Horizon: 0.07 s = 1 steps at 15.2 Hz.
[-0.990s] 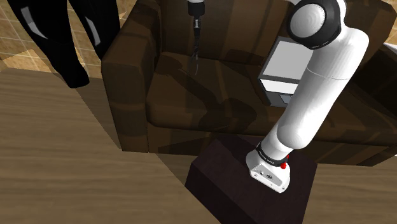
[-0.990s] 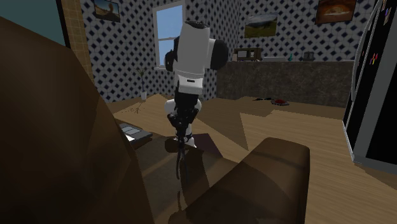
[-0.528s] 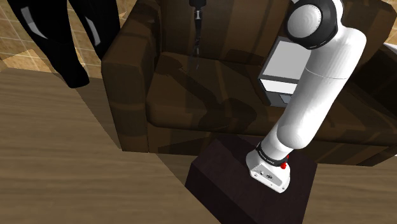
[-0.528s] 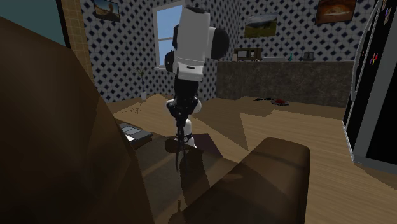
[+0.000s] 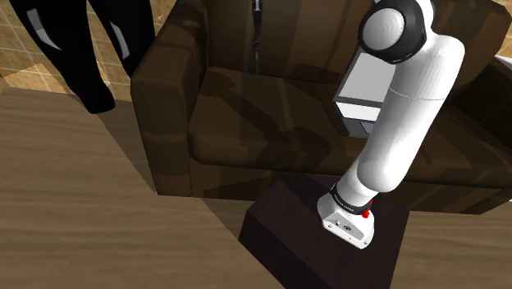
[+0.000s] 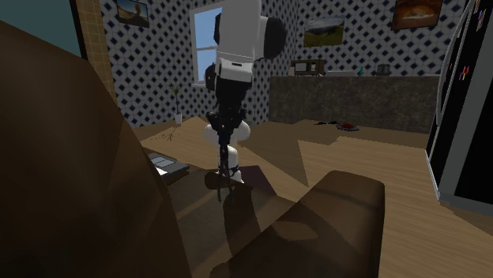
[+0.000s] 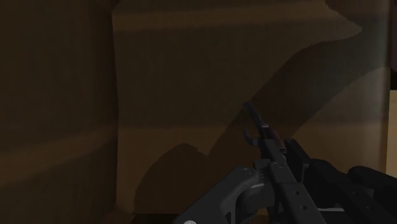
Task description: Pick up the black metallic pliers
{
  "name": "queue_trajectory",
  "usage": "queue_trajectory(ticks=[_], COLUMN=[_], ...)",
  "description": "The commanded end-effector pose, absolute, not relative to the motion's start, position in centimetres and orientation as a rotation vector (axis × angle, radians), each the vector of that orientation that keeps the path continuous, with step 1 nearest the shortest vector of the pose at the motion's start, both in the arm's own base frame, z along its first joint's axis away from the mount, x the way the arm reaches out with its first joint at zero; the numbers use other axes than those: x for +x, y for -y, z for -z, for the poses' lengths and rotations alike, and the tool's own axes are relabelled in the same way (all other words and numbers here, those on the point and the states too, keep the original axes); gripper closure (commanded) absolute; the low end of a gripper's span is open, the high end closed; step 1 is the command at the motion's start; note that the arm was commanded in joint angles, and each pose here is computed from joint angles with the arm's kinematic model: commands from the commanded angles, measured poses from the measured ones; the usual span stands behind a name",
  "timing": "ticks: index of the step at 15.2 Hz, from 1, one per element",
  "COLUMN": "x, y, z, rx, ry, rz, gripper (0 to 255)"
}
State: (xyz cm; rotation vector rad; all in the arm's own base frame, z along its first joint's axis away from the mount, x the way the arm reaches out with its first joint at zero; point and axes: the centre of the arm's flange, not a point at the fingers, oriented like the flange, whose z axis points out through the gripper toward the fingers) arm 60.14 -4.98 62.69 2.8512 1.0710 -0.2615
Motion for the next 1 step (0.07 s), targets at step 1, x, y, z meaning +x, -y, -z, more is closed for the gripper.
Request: queue_trajectory(ticks=[1], x=[60.13], y=[5.05], z=[-63.0], rx=[2.851], ry=[-1.071], rz=[0.262], gripper=[255])
